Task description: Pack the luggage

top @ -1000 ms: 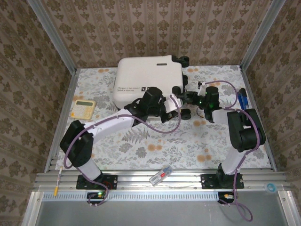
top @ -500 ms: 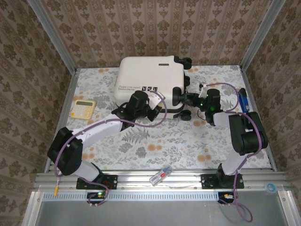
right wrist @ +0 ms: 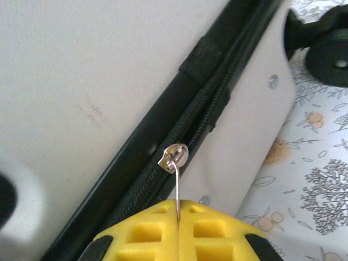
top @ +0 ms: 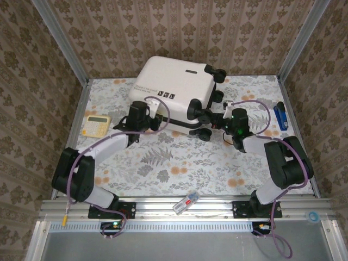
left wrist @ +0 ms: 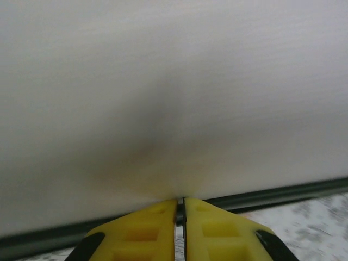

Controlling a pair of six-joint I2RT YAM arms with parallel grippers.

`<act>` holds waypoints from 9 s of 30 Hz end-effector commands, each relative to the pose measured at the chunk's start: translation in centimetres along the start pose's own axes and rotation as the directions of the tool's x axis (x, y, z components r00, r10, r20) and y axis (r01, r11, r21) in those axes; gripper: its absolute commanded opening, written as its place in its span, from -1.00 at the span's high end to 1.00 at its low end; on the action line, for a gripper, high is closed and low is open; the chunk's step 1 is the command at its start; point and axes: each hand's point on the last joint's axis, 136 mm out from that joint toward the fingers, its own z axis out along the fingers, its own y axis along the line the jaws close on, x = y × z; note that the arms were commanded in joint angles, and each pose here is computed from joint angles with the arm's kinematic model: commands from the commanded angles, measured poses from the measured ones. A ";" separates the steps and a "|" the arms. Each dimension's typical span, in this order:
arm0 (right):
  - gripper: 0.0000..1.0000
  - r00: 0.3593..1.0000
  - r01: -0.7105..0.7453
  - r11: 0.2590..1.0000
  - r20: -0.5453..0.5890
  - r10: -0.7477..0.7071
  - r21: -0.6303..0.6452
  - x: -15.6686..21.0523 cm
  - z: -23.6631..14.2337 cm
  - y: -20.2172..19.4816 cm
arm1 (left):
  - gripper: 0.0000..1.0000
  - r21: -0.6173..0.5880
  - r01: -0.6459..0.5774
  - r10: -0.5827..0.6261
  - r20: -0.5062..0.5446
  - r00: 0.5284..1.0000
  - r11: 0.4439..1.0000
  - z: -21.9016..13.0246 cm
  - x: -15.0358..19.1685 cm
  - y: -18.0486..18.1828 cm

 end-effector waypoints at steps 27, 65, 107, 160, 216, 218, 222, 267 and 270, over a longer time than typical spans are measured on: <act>1.00 0.995 0.098 0.995 -0.019 -0.099 -0.036 0.1 0.8 2.8 | -0.49 0.210 -0.208 0.206 0.036 0.978 0.955 -5.2 -10.1 -16.9; 1.00 0.994 0.104 0.994 -0.019 -0.105 -0.014 -0.1 -0.2 2.1 | -0.70 0.233 -0.927 0.929 0.157 0.334 0.294 2.6 -8.0 -19.5; 1.00 0.998 0.052 0.995 0.031 -0.054 0.081 -2.3 0.4 -0.9 | 0.66 0.088 -0.962 0.956 0.121 0.268 0.259 4.3 -5.9 -19.9; 1.00 0.975 -0.117 0.991 0.197 0.103 0.061 -6.0 0.0 -7.3 | 0.73 -0.154 -0.303 0.332 0.600 0.728 0.941 -8.5 -6.1 -12.3; 1.00 0.994 -0.038 0.995 0.098 0.047 -0.096 -3.8 1.3 -2.4 | -0.16 0.097 -0.036 -0.007 0.405 0.914 0.995 -13.5 -9.6 -9.2; 1.00 0.994 -0.038 0.995 0.096 0.047 -0.094 -3.8 1.3 -2.4 | -0.17 0.134 -0.003 -0.042 0.329 0.944 0.991 -11.5 -10.6 -10.7; 1.00 0.995 -0.041 0.996 0.083 0.048 -0.084 -3.7 1.5 -2.6 | -0.31 0.185 0.057 -0.093 0.190 0.977 0.981 -7.6 -12.9 -14.4; 1.00 0.997 -0.057 0.994 0.037 0.061 -0.095 -3.0 2.1 -2.5 | -0.42 -0.198 0.174 -0.184 -0.033 0.982 0.964 8.6 -11.1 -21.0; 1.00 0.997 -0.058 0.994 0.037 0.062 -0.098 -3.0 2.0 -2.5 | -0.36 -0.192 0.164 -0.175 -0.043 0.984 0.968 9.2 -11.0 -21.3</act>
